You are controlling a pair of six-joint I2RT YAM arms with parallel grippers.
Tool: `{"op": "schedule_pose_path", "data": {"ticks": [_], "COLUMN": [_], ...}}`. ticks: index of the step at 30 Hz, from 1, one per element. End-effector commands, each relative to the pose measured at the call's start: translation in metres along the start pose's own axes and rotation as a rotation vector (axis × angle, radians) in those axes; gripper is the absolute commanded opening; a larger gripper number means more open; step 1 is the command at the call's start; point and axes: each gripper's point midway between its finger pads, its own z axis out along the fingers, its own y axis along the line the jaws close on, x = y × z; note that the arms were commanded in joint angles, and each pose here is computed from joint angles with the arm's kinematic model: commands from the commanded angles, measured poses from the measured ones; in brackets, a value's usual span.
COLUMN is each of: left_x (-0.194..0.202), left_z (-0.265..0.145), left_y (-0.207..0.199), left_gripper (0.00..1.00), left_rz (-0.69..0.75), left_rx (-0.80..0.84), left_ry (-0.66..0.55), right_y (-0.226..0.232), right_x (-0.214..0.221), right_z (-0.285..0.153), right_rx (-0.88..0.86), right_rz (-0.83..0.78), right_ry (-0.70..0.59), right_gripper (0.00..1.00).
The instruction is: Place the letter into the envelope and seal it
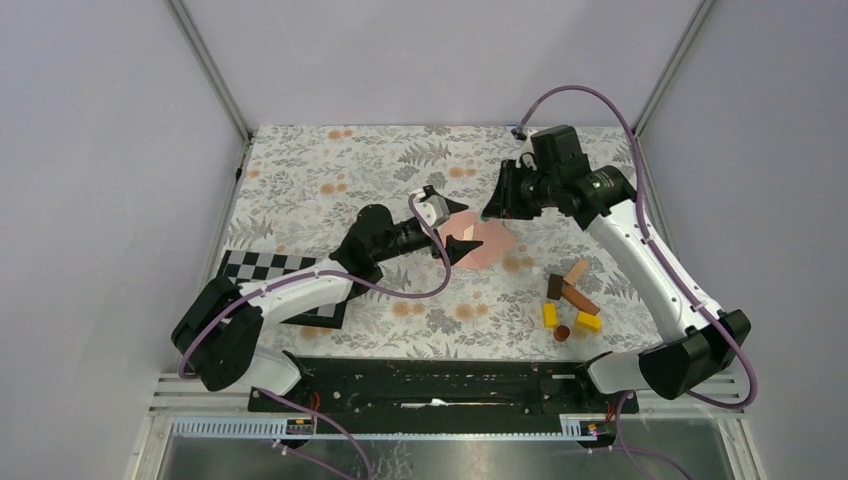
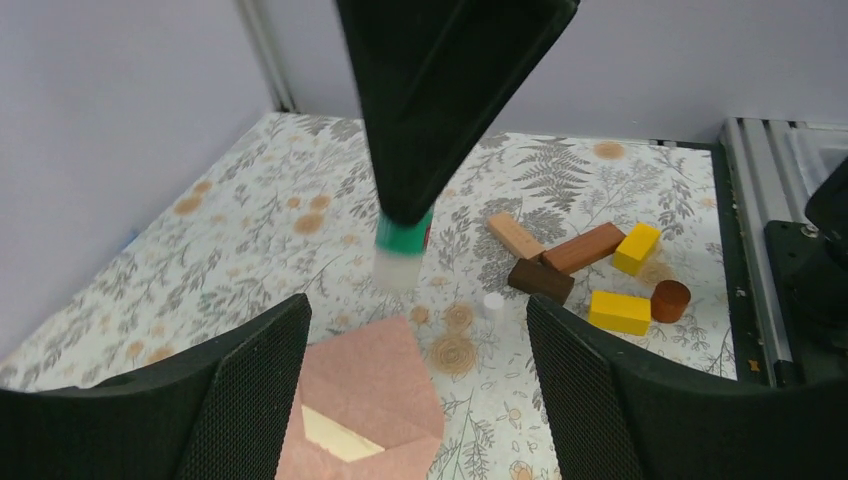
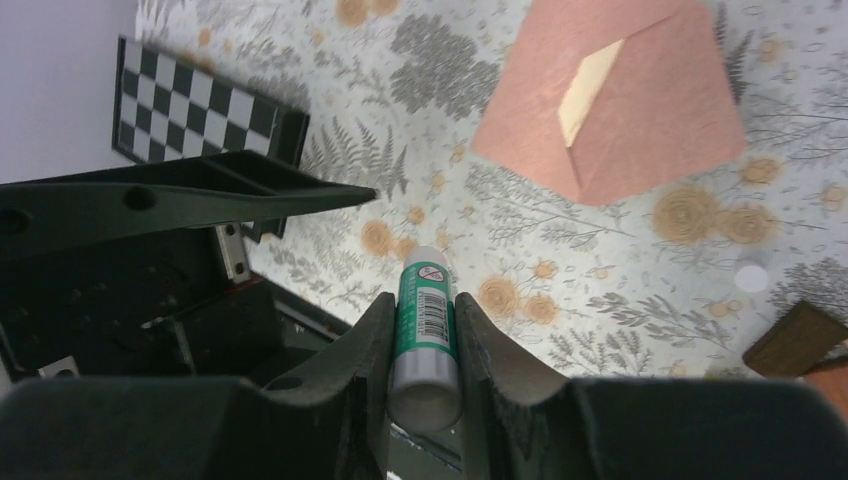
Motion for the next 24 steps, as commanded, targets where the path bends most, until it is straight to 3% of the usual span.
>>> {"op": "schedule_pose_path", "data": {"ticks": [1, 8, 18, 24], "left_x": [-0.035, -0.036, -0.039, -0.035], "left_z": [0.011, 0.015, 0.018, 0.022], "left_y": [-0.01, -0.016, -0.016, -0.018], "left_gripper": [0.8, 0.75, 0.58, 0.34], "left_rz": [0.137, 0.139, 0.112, 0.083], "left_rx": [0.074, 0.085, 0.083, 0.102], "left_ry": [-0.104, -0.115, -0.133, -0.115], "right_y": [0.028, 0.046, 0.046, 0.045], "right_x": [0.002, 0.007, 0.011, 0.012], "right_z": [-0.019, -0.018, -0.011, -0.009], "right_rx": [-0.044, -0.068, -0.045, -0.04], "right_rz": [-0.06, -0.077, -0.081, -0.081], "right_ry": [-0.012, 0.002, 0.014, 0.017], "right_gripper": [0.0, 0.0, 0.0, 0.0]}}
